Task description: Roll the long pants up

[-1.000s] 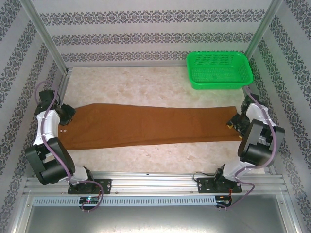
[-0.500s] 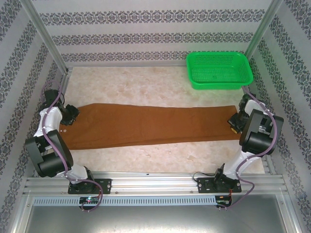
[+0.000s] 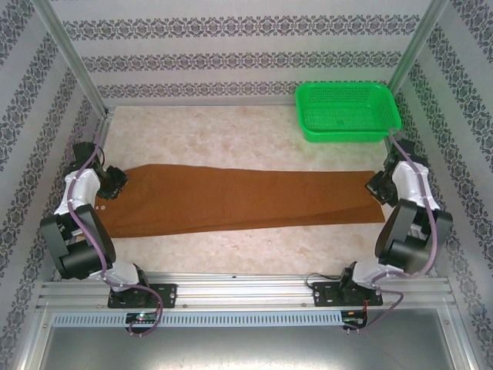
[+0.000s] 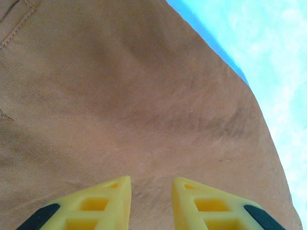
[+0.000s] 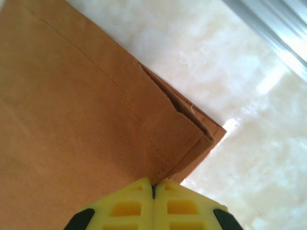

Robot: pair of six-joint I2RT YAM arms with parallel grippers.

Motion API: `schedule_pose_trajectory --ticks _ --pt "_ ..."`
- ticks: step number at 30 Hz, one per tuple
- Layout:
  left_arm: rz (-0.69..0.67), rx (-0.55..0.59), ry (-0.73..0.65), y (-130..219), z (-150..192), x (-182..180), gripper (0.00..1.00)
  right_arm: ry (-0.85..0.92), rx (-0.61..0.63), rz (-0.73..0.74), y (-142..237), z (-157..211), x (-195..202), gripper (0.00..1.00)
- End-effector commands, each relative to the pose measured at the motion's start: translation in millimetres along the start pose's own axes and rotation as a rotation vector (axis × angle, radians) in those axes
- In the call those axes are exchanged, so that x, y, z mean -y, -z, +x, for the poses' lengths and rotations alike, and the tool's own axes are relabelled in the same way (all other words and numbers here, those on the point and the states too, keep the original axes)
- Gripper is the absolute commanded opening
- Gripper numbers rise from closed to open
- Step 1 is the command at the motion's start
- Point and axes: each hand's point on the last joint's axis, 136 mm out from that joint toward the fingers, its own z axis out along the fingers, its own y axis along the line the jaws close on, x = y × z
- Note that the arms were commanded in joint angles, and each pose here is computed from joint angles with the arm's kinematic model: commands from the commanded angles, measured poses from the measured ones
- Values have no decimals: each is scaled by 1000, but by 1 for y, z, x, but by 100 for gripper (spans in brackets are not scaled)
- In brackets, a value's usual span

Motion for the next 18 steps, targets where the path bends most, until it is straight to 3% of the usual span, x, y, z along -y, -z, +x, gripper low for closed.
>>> schedule_pose_trajectory --ticks 1,6,12,13,14,16,18 --pt "-1 1 -5 0 -1 3 28 19 12 45 27 10 17 0" --pt "-8 -23 15 -5 4 -1 28 40 39 99 53 19 39 0" --pt "2 -31 19 -4 5 -2 28 49 -20 149 34 40 58 0" --pt "2 -32 17 -4 5 -2 28 48 -19 160 34 38 58 4" --pt "7 -35 15 -4 5 -2 29 51 -30 175 34 36 59 31" --pt "10 -42 11 -4 6 -2 30 70 -79 178 35 34 55 38" --pt "5 -43 10 -3 6 -2 30 68 -89 155 40 30 48 58"
